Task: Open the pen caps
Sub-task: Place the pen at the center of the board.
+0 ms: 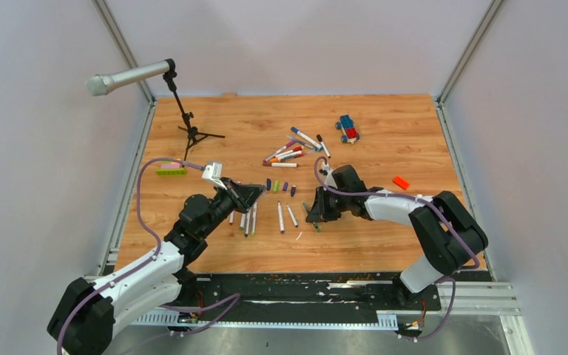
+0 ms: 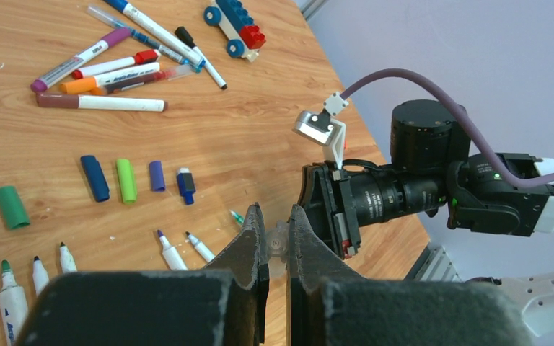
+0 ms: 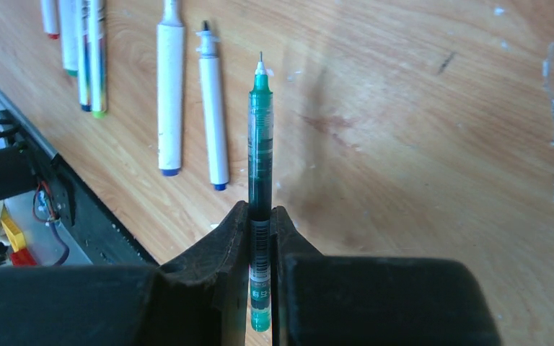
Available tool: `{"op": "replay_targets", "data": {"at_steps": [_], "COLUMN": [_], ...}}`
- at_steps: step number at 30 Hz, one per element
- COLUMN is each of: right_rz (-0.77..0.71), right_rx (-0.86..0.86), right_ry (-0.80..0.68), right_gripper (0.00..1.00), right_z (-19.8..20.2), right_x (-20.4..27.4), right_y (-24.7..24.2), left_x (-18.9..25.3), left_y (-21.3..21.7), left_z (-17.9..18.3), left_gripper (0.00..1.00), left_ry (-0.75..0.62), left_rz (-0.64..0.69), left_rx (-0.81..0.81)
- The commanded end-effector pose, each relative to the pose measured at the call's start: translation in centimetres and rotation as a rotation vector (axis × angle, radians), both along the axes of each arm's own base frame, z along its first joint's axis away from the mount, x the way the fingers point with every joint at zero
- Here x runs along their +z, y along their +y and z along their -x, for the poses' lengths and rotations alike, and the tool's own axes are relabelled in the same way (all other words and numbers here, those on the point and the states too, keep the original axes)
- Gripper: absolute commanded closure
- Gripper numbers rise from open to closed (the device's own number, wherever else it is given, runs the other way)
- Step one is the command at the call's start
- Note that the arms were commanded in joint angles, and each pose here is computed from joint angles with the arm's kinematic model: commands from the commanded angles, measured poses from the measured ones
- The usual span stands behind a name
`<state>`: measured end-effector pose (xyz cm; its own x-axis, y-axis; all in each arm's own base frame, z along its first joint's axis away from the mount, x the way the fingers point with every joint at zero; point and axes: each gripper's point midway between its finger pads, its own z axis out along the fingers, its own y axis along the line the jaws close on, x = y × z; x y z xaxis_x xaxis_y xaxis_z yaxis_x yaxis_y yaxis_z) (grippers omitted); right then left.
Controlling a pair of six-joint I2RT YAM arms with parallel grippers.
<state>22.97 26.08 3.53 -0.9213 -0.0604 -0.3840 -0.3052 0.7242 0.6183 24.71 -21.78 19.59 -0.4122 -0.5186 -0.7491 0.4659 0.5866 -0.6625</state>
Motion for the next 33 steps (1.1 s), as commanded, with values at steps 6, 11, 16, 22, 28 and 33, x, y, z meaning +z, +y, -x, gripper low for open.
{"op": "replay_targets", "data": {"at_steps": [6, 11, 16, 22, 28, 33], "right_rz": [0.035, 0.069, 0.105, 0.145, 0.142, 0.097], "right_rx": [-0.084, -0.087, -0.088, -0.093, -0.078, 0.032], "right_ry": [0.026, 0.015, 0.013, -0.006, -0.020, -0.118], "right_gripper": [0.92, 0.82, 0.77, 0.76, 0.76, 0.75], "right_z": [-1.5, -1.5, -1.6, -1.8, -1.9, -2.4], "right_x": [-1.5, -2.0, -2.7, -3.1, -2.9, -0.5], "right_y": [0.3, 0.1, -0.3, -0.7, -0.6, 0.4], "left_x": [0.3, 0.0, -0.1, -0.2, -0.2, -0.7], "left_y": [-0.2, -0.3, -0.4, -0.4, -0.5, -1.1], "left_z": [-0.4, -0.4, -0.3, 0.0, 0.1, 0.2], "left_gripper": [1.00, 1.00, 1.00, 1.00, 1.00, 1.00], "left_ry": [-0.020, -0.013, -0.004, -0.004, 0.002, 0.025], "left_rz": [0.025, 0.025, 0.032, 0.038, 0.043, 0.036], "left_rx": [0.001, 0.000, -0.010, -0.014, -0.022, -0.053]}}
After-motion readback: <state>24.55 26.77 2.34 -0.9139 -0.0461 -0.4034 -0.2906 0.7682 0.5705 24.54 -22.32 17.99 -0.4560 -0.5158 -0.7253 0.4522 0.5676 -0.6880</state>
